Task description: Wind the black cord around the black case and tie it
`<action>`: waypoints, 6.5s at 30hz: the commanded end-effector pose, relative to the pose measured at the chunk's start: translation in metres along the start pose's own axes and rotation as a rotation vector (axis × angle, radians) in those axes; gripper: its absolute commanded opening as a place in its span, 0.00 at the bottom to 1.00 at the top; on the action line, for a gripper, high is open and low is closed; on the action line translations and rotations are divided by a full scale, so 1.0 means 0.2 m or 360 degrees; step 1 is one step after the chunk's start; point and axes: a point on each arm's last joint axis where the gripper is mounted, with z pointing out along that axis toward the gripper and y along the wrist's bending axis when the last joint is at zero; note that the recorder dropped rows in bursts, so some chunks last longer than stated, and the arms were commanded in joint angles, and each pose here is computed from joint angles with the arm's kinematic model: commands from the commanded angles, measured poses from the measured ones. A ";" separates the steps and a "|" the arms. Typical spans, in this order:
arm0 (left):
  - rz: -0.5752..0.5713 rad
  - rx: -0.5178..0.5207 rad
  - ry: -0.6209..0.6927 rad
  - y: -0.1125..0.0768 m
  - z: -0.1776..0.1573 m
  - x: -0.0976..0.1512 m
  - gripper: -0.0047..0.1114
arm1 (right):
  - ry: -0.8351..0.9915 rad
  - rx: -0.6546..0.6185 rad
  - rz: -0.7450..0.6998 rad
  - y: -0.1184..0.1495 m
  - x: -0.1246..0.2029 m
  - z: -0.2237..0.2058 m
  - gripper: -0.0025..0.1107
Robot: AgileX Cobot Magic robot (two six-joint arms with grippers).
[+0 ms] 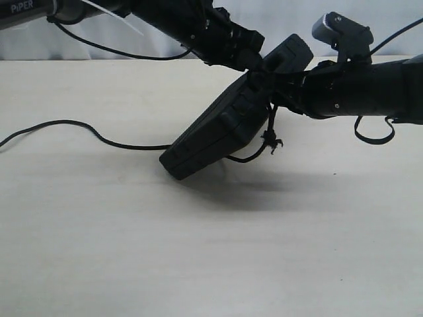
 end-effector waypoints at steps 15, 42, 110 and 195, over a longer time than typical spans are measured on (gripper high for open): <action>-0.0026 0.0003 0.0018 0.01 0.05 0.03 0.04 | -0.0007 -0.0008 -0.0015 0.01 0.00 -0.01 0.06; 0.0041 0.0069 0.0042 -0.09 -0.07 -0.02 0.04 | -0.0089 0.0153 -0.0183 -0.08 -0.11 -0.21 0.74; -0.0270 -0.0255 0.0942 0.36 0.05 0.48 0.04 | 0.0106 0.0145 -0.0233 -0.08 -0.34 -0.14 0.06; -0.2575 -0.1090 0.0072 1.02 -0.81 1.00 0.51 | 0.0206 0.0444 -0.0479 -0.06 -0.47 -0.32 0.06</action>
